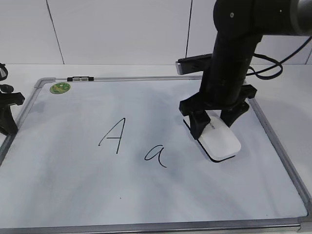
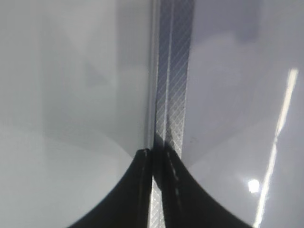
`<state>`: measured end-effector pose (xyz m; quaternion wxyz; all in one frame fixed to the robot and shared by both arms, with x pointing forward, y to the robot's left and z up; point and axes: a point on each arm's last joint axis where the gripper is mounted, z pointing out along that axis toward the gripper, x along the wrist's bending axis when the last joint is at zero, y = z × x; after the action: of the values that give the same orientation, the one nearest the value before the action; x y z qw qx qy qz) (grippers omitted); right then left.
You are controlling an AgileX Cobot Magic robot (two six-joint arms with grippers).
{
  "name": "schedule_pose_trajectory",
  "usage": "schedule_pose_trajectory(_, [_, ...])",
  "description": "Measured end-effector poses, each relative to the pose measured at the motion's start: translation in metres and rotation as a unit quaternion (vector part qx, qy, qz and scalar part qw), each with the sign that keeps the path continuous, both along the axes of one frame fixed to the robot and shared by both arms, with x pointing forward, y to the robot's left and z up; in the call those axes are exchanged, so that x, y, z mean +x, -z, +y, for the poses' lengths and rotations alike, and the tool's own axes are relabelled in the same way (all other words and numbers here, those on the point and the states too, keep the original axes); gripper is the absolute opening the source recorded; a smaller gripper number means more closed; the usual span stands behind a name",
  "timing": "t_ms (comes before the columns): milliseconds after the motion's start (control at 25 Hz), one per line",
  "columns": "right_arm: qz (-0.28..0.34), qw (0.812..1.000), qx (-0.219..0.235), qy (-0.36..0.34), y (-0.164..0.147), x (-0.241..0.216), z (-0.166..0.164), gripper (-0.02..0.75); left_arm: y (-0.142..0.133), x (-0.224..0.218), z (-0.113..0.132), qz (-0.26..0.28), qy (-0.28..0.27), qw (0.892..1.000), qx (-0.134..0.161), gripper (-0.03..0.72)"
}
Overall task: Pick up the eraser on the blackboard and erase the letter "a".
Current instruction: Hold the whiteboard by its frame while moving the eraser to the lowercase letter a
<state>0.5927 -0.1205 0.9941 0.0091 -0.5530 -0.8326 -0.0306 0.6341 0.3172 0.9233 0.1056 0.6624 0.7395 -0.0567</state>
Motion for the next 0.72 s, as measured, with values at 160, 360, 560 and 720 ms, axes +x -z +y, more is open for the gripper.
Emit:
schedule_pose_trajectory(160, [-0.016, 1.0, 0.007, -0.004, -0.002, 0.015, 0.009, 0.547, 0.0, 0.0, 0.0, 0.0, 0.001, 1.0, 0.0, 0.014])
schedule_pose_trajectory(360, [-0.006, 1.0, 0.002, -0.03, 0.014, 0.013, 0.033, 0.547, 0.0, 0.0, 0.0, 0.0, 0.0, 1.0, -0.002, 0.014])
schedule_pose_trajectory(560, [0.006, 0.998, -0.01, -0.055, 0.027, 0.005, 0.051, 0.547, 0.0, 0.0, 0.0, -0.001, 0.001, 1.0, -0.002, 0.014])
schedule_pose_trajectory(720, [0.007, 0.998, -0.013, -0.057, 0.029, 0.006, 0.051, 0.547, 0.0, 0.0, 0.0, -0.001, 0.001, 1.0, -0.002, 0.014])
